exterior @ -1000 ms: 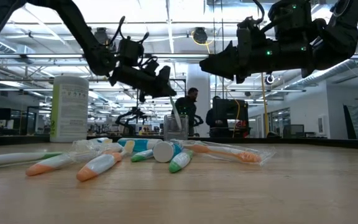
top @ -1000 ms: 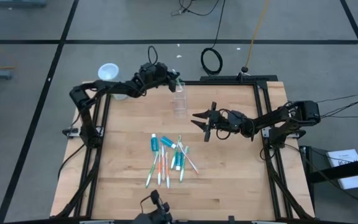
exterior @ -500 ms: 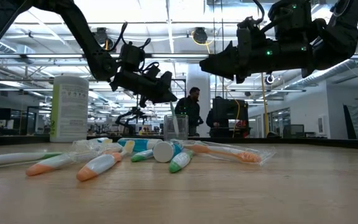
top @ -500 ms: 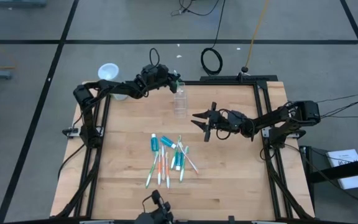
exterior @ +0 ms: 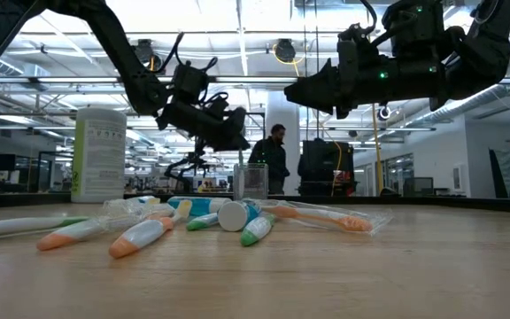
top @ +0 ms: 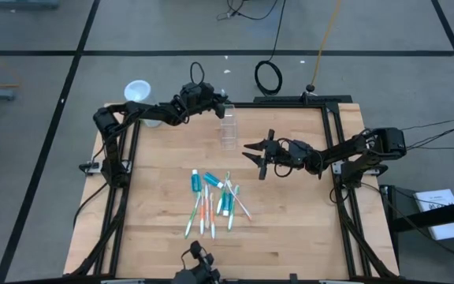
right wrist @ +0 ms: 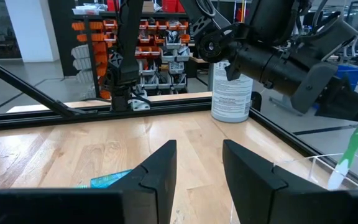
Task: Pick & Place toothbrushing station
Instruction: Put the green toothbrush into the transparent organizer
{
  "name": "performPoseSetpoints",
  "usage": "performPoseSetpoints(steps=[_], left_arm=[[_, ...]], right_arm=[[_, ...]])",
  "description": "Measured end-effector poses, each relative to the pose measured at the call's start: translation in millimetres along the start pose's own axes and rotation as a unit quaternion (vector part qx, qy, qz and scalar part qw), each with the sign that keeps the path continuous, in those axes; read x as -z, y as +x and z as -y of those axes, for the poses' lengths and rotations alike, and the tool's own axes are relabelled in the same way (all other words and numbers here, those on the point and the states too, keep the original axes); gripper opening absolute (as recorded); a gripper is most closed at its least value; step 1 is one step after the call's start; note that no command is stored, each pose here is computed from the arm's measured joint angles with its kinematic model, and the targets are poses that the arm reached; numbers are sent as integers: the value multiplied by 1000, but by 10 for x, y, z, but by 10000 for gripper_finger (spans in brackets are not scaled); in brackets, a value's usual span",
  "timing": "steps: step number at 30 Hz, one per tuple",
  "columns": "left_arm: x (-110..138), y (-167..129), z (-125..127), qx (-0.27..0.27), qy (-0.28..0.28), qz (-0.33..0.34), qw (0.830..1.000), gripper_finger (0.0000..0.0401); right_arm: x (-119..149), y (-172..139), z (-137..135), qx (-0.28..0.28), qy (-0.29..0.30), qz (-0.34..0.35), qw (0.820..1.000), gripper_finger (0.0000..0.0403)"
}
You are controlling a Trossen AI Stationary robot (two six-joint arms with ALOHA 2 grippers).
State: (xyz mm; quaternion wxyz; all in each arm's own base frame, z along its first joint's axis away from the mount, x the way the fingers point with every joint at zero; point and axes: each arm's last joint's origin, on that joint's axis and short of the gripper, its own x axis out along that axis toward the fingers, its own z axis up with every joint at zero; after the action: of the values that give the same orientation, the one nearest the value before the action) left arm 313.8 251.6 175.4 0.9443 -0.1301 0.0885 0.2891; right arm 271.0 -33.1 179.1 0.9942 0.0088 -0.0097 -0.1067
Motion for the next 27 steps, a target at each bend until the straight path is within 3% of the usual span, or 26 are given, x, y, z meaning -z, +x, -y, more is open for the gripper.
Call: performPoseSetpoints(steps=[18,27], left_arm=[[-38,0,8,0,7,20,1000,67],[-316,-152,163,89,2,53,995,67]], right_arm=[[5,0,0,0,0,-3,1000,121],[5,0,0,0,0,-3,1000,119]])
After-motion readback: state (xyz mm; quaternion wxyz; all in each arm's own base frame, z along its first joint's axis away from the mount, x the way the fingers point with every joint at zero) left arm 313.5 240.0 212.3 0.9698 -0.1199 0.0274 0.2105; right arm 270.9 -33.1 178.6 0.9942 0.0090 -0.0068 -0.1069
